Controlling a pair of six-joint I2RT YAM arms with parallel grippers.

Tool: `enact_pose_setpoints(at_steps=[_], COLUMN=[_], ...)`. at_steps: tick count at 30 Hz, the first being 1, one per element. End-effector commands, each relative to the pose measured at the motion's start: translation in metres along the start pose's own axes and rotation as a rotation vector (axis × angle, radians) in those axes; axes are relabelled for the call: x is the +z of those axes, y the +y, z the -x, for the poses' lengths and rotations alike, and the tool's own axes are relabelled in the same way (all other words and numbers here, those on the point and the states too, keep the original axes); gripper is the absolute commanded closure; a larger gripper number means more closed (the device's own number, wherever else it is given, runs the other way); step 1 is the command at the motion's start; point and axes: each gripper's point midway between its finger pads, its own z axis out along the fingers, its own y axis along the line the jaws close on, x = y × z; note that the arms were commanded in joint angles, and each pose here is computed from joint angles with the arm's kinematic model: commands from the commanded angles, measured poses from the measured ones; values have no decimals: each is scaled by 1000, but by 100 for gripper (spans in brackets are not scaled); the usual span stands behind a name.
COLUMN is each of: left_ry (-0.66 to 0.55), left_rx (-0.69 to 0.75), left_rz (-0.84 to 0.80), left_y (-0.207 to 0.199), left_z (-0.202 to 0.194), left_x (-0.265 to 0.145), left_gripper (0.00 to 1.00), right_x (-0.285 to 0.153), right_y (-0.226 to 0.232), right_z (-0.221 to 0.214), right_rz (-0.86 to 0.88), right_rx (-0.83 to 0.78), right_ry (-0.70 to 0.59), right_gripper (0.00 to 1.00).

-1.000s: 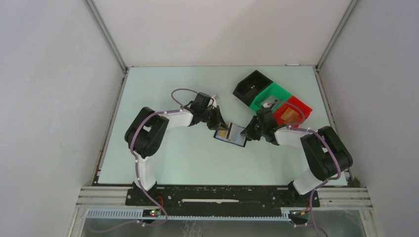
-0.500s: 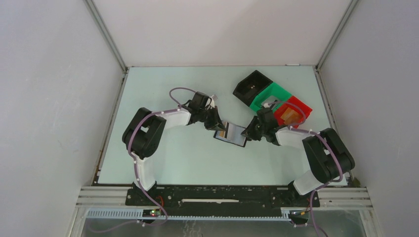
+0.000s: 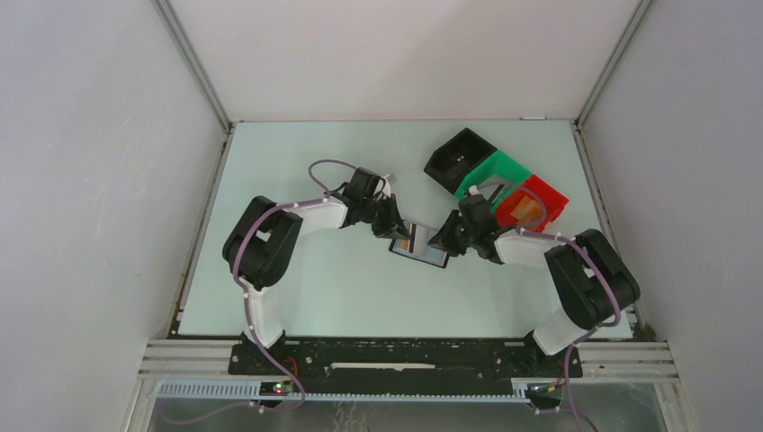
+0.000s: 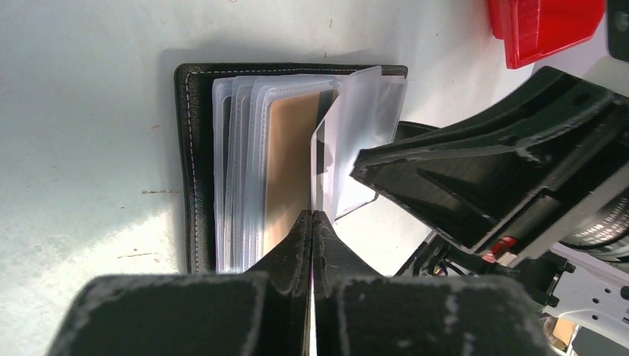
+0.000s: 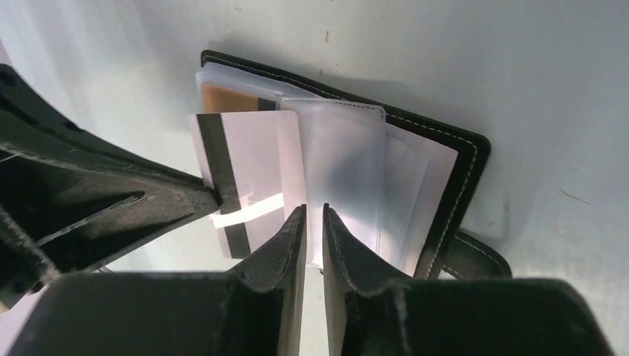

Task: Take the credit cards out of the card holder
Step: Remove the credit card from the card holder.

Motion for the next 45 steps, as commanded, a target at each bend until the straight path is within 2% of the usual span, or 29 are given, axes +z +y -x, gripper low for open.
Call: enact_pose_setpoints(at_steps=[1, 6, 10, 16, 21, 24, 28, 30, 34, 38, 45], left_ry=[0, 8, 6, 11, 14, 9, 19, 19, 5, -9, -17], left_rx=[44, 46, 41, 47, 50, 55, 68, 70, 92, 116, 130], left_rz=[-33, -39, -38, -42, -34, -26, -29, -34, -54, -87, -168], left_y=[-13, -15, -15, -17, -16, -16, -20, -23, -33, -44, -65], left_z=[6, 7, 8, 7, 5, 5, 3, 3, 6, 9, 12], left_x=[-8, -8, -8, -6, -3, -3, -2, -3, -12, -26, -55], left_gripper=[100, 99, 78, 72, 73, 84, 90, 100, 100, 100, 100], right_x=[14, 23, 26, 27, 26, 24, 17, 12, -3, -26, -64], right_y=[10, 3, 4, 6, 6, 6, 8, 9, 12, 14, 15], right_z=[2, -7, -11, -13, -14, -14, -10, -6, 8, 30, 54], right_rz=[18, 7, 14, 19, 16, 9, 10, 10, 15, 20, 61], right_rx=[14, 21, 19, 18, 16, 11, 3, 0, 5, 20, 35], right_ry=[9, 48, 60, 65, 66, 63, 53, 45, 10, -54, -98], right_gripper=[79, 81, 81, 81, 81, 81, 81, 81, 78, 72, 48])
